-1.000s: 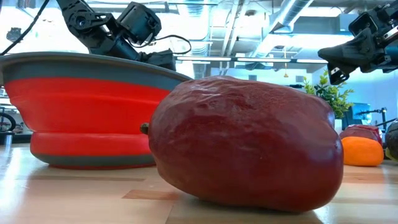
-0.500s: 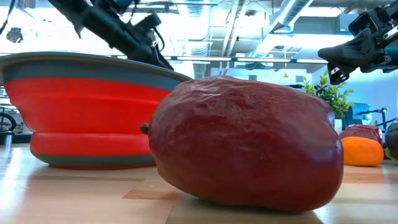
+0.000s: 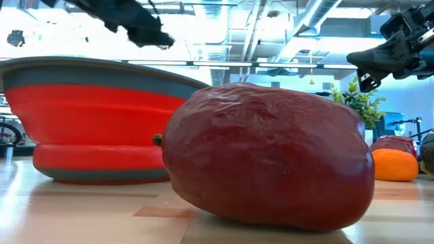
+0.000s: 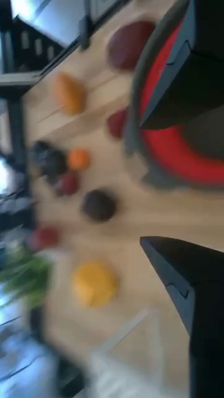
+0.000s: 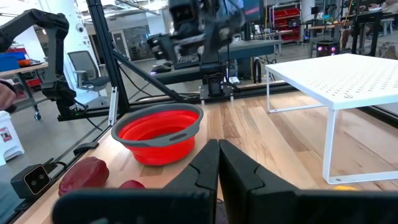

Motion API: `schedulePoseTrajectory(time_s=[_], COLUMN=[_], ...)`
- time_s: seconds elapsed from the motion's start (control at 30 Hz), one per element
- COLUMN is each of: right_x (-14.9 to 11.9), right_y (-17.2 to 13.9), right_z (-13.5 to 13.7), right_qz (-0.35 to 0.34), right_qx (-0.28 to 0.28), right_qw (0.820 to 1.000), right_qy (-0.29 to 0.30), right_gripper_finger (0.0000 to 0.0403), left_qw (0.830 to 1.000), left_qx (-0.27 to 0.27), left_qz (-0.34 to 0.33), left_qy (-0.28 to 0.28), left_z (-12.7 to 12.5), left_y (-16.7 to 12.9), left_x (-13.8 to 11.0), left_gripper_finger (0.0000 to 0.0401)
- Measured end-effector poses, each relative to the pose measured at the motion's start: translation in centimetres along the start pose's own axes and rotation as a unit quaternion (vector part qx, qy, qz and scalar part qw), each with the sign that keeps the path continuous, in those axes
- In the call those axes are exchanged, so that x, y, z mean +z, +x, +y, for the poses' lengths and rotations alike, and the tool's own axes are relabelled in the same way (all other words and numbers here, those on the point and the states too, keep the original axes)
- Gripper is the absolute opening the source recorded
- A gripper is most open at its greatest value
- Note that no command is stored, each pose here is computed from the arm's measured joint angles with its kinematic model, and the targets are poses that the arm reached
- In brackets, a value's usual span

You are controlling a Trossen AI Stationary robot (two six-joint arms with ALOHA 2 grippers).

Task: Pick & Place Fruit
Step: Put the red strainer bowl on the shelf

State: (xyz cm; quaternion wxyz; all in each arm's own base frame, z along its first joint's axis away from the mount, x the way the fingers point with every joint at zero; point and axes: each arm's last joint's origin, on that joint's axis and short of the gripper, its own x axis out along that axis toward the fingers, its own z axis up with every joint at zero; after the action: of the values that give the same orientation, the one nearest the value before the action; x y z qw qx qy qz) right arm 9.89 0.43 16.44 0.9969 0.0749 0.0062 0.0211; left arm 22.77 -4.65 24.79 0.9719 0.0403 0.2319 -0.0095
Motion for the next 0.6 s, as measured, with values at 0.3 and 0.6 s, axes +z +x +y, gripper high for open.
schedulePoseTrajectory(time_s=[0.3, 0.6], right_x=[0.0, 0.0], right_y=[0.0, 0.0], right_z=[0.0, 0.0], right_qz=[0.0, -0.001], right_qx=[0.0, 0.0], right_qw=[1.0, 1.0], right_qy=[0.0, 0.0], right_gripper_finger=[0.0006, 0.0006], left_qw=[0.971, 0.951], left_qx=[0.04, 0.048], left_qz=[0.185, 0.176], left_qy=[-0.144, -0.252], left_z=[-3.1, -3.4], left_y=[-1.4, 0.6], left_x=[-4.2, -8.0], left_gripper_finger=[0.0287, 0.0283])
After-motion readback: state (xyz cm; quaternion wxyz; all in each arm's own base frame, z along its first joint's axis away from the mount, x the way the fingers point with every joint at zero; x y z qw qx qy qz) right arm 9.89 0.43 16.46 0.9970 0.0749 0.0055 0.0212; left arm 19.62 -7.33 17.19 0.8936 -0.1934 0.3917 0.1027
